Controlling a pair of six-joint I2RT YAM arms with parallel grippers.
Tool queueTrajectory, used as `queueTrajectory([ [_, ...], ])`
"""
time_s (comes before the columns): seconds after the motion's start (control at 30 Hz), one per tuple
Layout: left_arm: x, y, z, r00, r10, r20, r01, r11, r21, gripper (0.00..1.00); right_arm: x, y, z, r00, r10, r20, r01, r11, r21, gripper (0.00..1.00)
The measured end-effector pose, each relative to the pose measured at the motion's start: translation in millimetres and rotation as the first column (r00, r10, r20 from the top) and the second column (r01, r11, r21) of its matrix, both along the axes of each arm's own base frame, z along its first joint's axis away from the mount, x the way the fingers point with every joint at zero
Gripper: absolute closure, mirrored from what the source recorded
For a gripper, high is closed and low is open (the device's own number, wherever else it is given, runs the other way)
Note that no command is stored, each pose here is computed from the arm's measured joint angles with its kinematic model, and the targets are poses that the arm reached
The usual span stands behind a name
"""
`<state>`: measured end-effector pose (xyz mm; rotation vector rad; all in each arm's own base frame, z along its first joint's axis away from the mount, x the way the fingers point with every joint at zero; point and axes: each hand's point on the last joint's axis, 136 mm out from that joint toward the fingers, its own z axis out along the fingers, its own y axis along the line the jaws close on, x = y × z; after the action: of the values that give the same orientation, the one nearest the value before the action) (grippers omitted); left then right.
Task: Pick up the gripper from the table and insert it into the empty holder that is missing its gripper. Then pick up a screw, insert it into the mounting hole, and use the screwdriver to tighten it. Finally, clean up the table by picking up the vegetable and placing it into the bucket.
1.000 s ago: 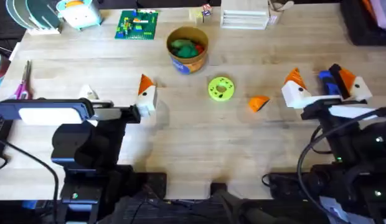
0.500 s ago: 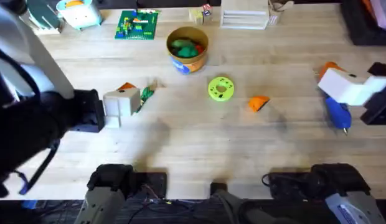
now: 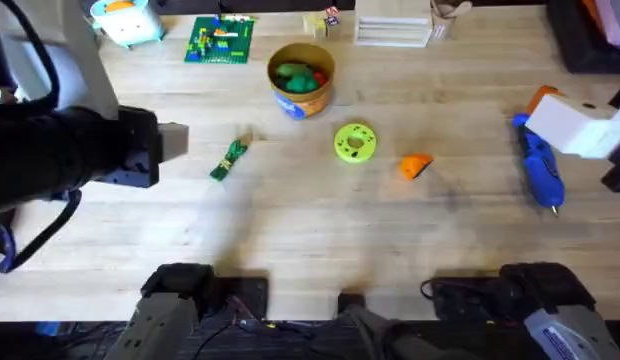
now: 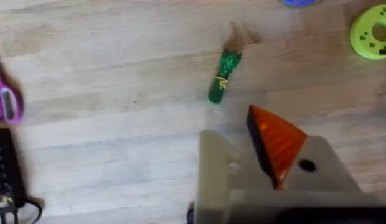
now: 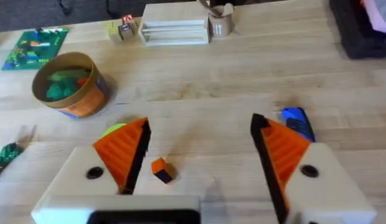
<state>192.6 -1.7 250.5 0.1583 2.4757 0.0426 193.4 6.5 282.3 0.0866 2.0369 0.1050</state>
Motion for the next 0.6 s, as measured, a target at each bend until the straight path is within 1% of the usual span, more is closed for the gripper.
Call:
queueTrajectory([
  [0.03, 1.6, 0.3, 1.2, 1.0, -0.005, 0.008, 0.005, 1.0, 0.006, 0.872, 0.0, 0.1, -0.1, 1.0, 0.0, 0.0, 0.0, 1.0, 0.0, 0.017],
  [0.07, 3.4, -0.1, 2.7, 1.0, -0.005, 0.018, 0.005, 1.0, 0.004, 0.744, -0.2, 0.0, -0.4, 1.0, 0.0, -0.002, 0.0, 1.0, 0.0, 0.016],
  [0.13, 9.0, -0.1, 7.3, 0.999, 0.003, 0.047, -0.003, 1.0, -0.004, 0.421, -0.9, 0.0, -1.8, 1.0, 0.0, -0.008, 0.0, 1.0, 0.0, 0.017],
  [0.2, 19.3, -1.5, 16.7, 0.994, 0.03, 0.103, -0.026, 0.999, -0.037, 0.098, -0.9, 0.1, -1.8, 1.0, 0.0, -0.008, 0.0, 1.0, 0.0, 0.016],
  [0.23, 24.7, -3.2, 22.1, 0.99, 0.046, 0.132, -0.038, 0.997, -0.065, 0.04, -0.9, 0.0, -1.8, 1.0, 0.0, -0.008, 0.0, 1.0, 0.0, 0.017],
  [0.27, 31.7, -5.4, 29.6, 0.983, 0.064, 0.17, -0.047, 0.994, -0.099, 0.016, -0.9, 0.0, -1.8, 1.0, 0.0, -0.008, 0.0, 1.0, 0.0, 0.017],
  [0.33, 42.3, -10.1, 42.5, 0.969, 0.102, 0.226, -0.063, 0.983, -0.174, 0.009, -0.9, 0.1, -1.8, 1.0, 0.0, -0.008, 0.0, 1.0, 0.0, 0.017],
  [0.37, 45.0, -11.7, 46.5, 0.963, 0.121, 0.24, -0.071, 0.976, -0.204, 0.009, -0.9, 0.0, -1.8, 1.0, 0.0, -0.008, 0.0, 1.0, 0.0, 0.017],
  [0.43, 50.2, -14.8, 54.3, 0.951, 0.17, 0.259, -0.094, 0.956, -0.279, 0.009, -0.9, 0.0, -1.8, 1.0, 0.0, -0.008, 0.0, 1.0, 0.0, 0.016],
  [0.5, 54.1, -17.2, 60.4, 0.937, 0.232, 0.261, -0.127, 0.923, -0.363, 0.009, -1.0, 0.1, -1.9, 1.0, 0.0, -0.009, 0.0, 1.0, 0.0, 0.017],
  [0.6, 54.2, -19.0, 61.0, 0.924, 0.315, 0.218, -0.187, 0.867, -0.463, 0.009, -1.0, 0.1, -1.9, 1.0, 0.0, -0.009, 0.0, 1.0, 0.0, 0.017],
])
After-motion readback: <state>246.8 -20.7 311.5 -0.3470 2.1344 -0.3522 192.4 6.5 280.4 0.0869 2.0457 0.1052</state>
